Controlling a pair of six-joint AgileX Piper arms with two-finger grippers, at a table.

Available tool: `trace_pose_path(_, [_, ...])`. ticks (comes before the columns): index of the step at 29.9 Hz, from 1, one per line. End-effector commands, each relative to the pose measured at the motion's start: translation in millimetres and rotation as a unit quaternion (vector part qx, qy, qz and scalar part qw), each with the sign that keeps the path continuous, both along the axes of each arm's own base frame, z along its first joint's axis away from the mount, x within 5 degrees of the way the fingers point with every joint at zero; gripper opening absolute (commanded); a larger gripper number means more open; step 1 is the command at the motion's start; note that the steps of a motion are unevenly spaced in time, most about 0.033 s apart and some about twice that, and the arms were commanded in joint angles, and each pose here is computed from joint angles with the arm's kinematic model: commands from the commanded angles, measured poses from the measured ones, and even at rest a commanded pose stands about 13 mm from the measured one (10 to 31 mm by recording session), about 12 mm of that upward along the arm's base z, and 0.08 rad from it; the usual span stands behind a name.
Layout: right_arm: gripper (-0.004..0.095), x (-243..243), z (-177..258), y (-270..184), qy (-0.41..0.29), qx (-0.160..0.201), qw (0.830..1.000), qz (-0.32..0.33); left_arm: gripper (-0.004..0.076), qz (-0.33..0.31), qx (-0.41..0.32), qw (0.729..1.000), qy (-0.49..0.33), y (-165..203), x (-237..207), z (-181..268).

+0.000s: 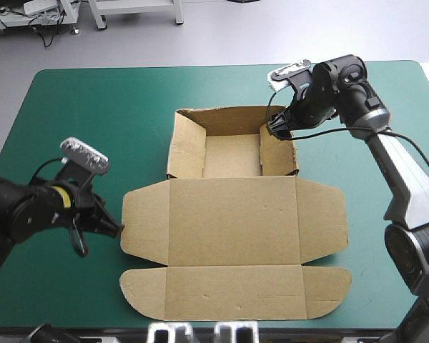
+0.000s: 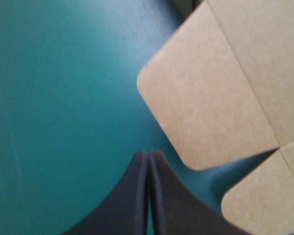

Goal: Fold the box

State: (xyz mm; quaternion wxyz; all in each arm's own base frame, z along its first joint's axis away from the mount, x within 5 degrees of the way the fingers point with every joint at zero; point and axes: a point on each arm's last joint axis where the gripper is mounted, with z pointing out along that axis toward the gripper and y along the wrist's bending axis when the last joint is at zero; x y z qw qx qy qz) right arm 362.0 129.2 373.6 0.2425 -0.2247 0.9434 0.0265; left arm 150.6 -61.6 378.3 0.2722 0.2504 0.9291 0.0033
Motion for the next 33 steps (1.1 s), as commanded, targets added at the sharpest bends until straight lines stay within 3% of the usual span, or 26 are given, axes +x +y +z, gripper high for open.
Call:
trace_pose_path(1, [0.0801,-4,20,-4,-0.038,0.009,0.999,-0.001,-0.0008,0.038,-0.014,0.999,0.029,14,-30,-21])
trace_pose_path(9, [0.0794,13,-11,4,0.009,0.009,1.0,-0.007,-0.0008,0.067,-0.046,0.997,0.006,28,-59,-38])
trace_pose_path(19, [0.0644,42,-72,16,0.078,-0.006,0.997,-0.006,-0.001,0.073,-0.041,0.997,0.009,31,-64,-38])
trace_pose_path(22, [0.0503,47,-85,18,0.089,-0.016,0.996,0.009,-0.001,0.074,-0.035,0.997,0.004,32,-64,-38])
trace_pose_path(27, [0.0024,50,-90,19,0.086,-0.031,0.995,0.041,-0.001,0.077,-0.026,0.997,0.004,34,-64,-38])
trace_pose_path(28, [-0.002,51,-89,19,0.08,-0.034,0.995,0.043,-0.001,0.077,-0.025,0.997,0.003,34,-64,-38])
trace_pose_path(33, [-0.0024,63,-71,4,0.023,-0.068,0.997,0.034,-0.001,0.078,-0.024,0.997,0.002,35,-64,-38])
